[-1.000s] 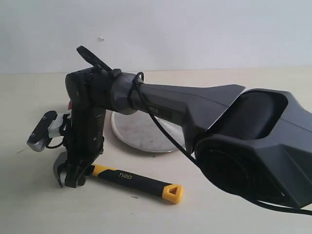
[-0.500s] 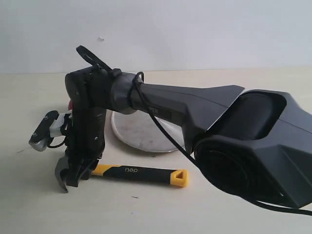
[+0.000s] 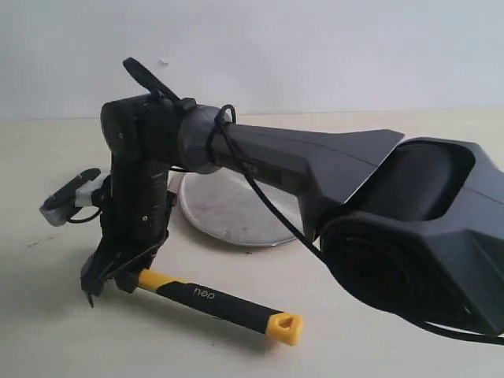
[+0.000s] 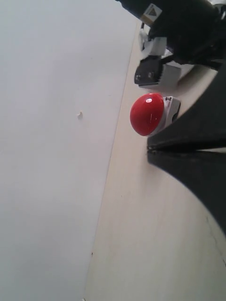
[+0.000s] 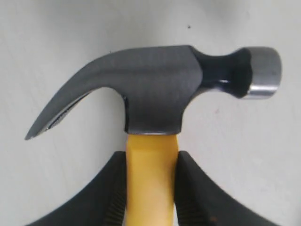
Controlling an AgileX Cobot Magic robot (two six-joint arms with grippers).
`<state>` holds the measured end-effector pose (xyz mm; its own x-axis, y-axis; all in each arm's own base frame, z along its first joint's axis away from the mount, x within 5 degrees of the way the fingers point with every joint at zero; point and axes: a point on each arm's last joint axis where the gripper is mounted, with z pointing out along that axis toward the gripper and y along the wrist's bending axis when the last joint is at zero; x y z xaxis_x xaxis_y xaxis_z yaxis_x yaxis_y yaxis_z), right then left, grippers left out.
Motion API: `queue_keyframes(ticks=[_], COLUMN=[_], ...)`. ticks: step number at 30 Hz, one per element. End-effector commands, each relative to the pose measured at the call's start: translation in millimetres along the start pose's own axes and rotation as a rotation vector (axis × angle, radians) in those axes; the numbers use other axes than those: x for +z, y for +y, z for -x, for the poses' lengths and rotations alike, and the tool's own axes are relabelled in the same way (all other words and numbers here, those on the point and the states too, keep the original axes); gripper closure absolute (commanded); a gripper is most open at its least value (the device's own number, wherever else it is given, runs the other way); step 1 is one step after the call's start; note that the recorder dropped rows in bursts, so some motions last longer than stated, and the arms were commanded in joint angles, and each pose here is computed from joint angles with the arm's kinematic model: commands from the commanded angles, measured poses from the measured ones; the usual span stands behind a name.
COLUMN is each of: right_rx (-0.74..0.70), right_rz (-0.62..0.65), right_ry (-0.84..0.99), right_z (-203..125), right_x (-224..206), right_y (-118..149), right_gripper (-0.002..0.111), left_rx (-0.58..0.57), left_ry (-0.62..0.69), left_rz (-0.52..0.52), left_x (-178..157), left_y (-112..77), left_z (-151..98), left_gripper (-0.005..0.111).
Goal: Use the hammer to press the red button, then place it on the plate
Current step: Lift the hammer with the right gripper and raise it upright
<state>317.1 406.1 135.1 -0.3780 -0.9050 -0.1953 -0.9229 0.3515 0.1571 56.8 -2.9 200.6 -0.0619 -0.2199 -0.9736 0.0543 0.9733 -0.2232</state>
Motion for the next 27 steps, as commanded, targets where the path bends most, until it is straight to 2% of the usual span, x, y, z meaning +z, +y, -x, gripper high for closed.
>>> queue_keyframes(ticks=[1, 14, 21, 27], right_rx=[0.06, 0.164, 0.215, 0.275], right_rz=[0.002, -0.023, -0.068, -0.11], right_ry=[-0.101, -0.255, -0.326, -0.487], right_z=[9, 3, -24, -60], right_x=[-44, -79, -94, -102], right_y=[11, 20, 28, 38], right_gripper=[0.108, 0.108, 0.108, 0.108], left_rx=[-0.002, -0.002, -0.002, -0.002], left_ry=[-0.012, -0.012, -0.012, -0.012], left_rz=[-0.003, -0.003, -0.003, -0.003], left_x=[-1, -1, -1, -1], left_y=[-0.4, -0.4, -0.4, -0.4], left_z=[1, 1, 1, 1], left_gripper=[0.107, 0.107, 0.107, 0.107])
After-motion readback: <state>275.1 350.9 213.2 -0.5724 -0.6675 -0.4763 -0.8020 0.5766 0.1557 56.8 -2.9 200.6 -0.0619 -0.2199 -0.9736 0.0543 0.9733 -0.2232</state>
